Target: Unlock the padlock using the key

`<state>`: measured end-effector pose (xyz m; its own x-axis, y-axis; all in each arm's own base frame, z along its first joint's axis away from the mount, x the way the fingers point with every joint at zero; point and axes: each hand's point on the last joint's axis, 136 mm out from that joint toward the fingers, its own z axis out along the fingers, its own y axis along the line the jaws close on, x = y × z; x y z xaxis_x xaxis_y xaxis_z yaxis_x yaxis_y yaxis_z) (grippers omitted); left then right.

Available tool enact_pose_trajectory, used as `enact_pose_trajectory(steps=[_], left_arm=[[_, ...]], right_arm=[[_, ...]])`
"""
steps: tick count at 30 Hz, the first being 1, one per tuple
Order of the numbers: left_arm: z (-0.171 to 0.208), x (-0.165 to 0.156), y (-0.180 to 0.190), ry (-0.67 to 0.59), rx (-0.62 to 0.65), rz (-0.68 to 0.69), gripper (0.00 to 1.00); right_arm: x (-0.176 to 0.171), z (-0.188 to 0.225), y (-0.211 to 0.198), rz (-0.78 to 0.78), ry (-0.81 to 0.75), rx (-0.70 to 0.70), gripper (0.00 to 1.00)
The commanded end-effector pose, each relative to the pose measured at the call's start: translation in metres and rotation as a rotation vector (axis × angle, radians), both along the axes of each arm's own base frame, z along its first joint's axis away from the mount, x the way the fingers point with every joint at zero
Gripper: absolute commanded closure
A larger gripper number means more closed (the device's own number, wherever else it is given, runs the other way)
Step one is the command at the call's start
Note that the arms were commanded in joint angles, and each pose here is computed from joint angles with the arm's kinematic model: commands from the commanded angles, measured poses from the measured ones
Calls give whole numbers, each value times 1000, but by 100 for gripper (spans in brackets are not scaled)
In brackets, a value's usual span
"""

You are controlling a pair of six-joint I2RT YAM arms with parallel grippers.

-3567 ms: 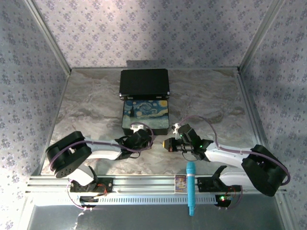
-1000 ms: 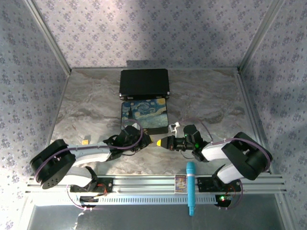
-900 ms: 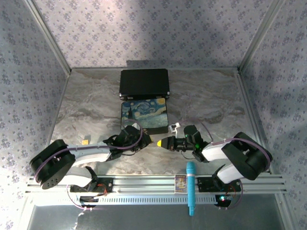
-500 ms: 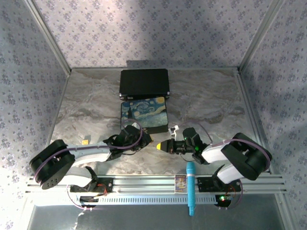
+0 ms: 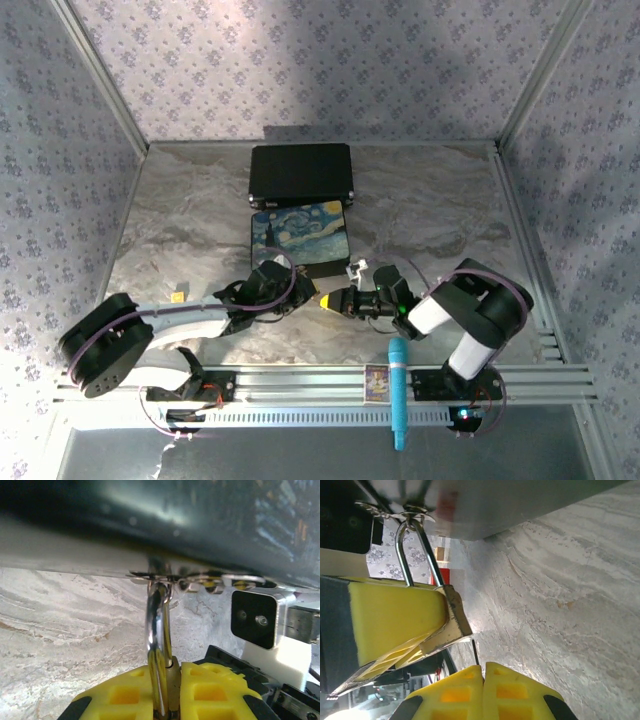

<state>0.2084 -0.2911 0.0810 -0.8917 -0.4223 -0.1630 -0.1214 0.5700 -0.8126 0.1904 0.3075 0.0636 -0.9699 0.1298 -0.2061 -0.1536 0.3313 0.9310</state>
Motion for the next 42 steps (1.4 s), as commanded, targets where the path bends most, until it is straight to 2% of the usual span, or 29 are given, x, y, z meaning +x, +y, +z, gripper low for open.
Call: enact_pose_trajectory(steps=[1,13,34,42], left_arm=[[41,10,-15,-79,-99,6,100],[45,16,-14,-94,-84,24,100],[46,15,-15,-88,-116,28,100],[49,13,-17,-88,-130,23,100]], right_arm=[[10,17,5,-41,-38,74,100],[-1,16,-9,-50,-30,45,100],[18,31,-3,-115,-49,111,100],[30,35,0,-169,24,174,100]])
